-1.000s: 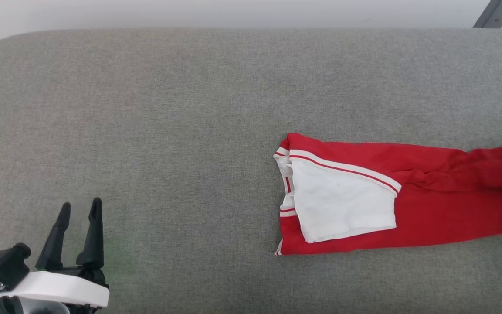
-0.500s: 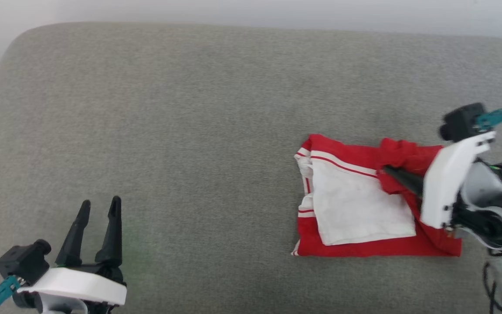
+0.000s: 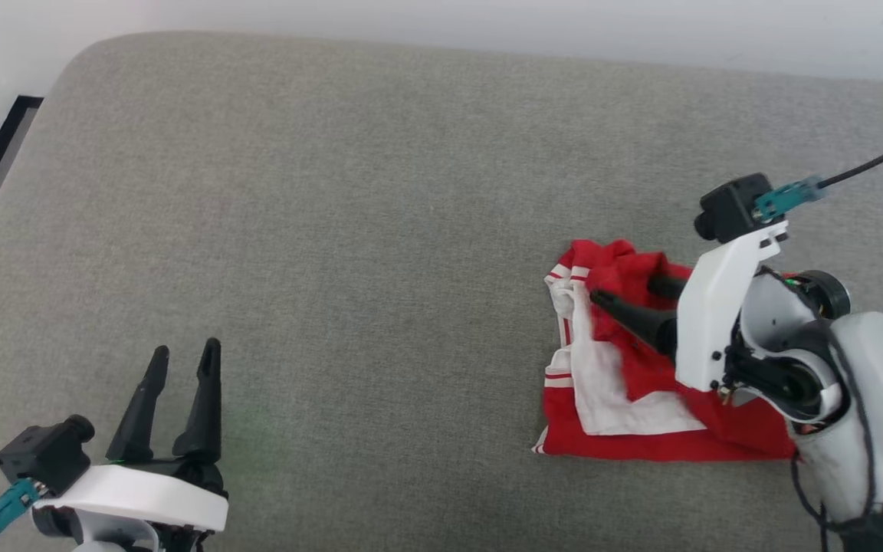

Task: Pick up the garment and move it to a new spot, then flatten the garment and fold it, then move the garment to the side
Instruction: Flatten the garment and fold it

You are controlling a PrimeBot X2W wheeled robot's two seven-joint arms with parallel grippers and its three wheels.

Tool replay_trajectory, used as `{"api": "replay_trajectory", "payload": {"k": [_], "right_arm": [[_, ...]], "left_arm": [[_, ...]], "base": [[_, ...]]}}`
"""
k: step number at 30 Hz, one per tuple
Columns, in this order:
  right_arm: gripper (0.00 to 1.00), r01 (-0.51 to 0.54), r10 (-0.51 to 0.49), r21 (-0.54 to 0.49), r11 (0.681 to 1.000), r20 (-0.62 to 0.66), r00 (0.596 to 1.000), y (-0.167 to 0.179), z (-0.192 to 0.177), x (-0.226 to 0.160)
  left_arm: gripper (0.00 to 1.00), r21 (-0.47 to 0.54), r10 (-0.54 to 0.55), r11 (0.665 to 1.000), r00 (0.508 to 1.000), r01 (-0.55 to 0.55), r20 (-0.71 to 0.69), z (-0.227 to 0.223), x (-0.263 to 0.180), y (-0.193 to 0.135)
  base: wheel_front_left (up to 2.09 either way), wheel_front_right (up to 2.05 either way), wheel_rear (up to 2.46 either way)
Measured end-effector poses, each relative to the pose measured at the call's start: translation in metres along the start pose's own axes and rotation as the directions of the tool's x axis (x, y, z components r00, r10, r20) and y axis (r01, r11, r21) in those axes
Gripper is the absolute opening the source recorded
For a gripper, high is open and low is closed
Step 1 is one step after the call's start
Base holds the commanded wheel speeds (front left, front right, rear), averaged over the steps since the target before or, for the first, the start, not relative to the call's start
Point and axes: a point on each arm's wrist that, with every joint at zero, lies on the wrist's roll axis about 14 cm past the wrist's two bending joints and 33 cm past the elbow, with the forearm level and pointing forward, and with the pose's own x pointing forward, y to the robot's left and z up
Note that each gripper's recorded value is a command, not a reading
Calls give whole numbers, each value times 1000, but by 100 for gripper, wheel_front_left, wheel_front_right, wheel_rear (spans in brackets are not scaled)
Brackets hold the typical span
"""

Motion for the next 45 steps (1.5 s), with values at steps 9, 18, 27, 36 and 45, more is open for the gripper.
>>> {"api": "replay_trajectory", "payload": {"k": [9, 18, 27, 36, 45], "right_arm": [[100, 57, -67, 47, 997, 222, 973, -22, 32, -67], [100, 241, -246, 77, 967, 507, 826, -52, 40, -148], [100, 404, -372, 122, 906, 684, 628, -68, 12, -212], [100, 504, -411, 122, 855, 751, 516, -79, -23, -238], [100, 502, -435, 158, 851, 747, 502, -85, -47, -230]], "left_arm": [[100, 9, -38, 999, 999, 38, 8, 4, 1, -6], [100, 52, -120, 992, 992, 119, 31, 15, 8, -26], [100, 125, -182, 977, 982, 175, 45, 23, -1, -38], [100, 225, -217, 954, 974, 199, 59, 31, -14, -43], [100, 224, -185, 960, 982, 171, 45, 26, -27, -30]], "base": [[0, 0, 0], [0, 0, 0], [0, 0, 0], [0, 0, 0], [0, 0, 0]]}}
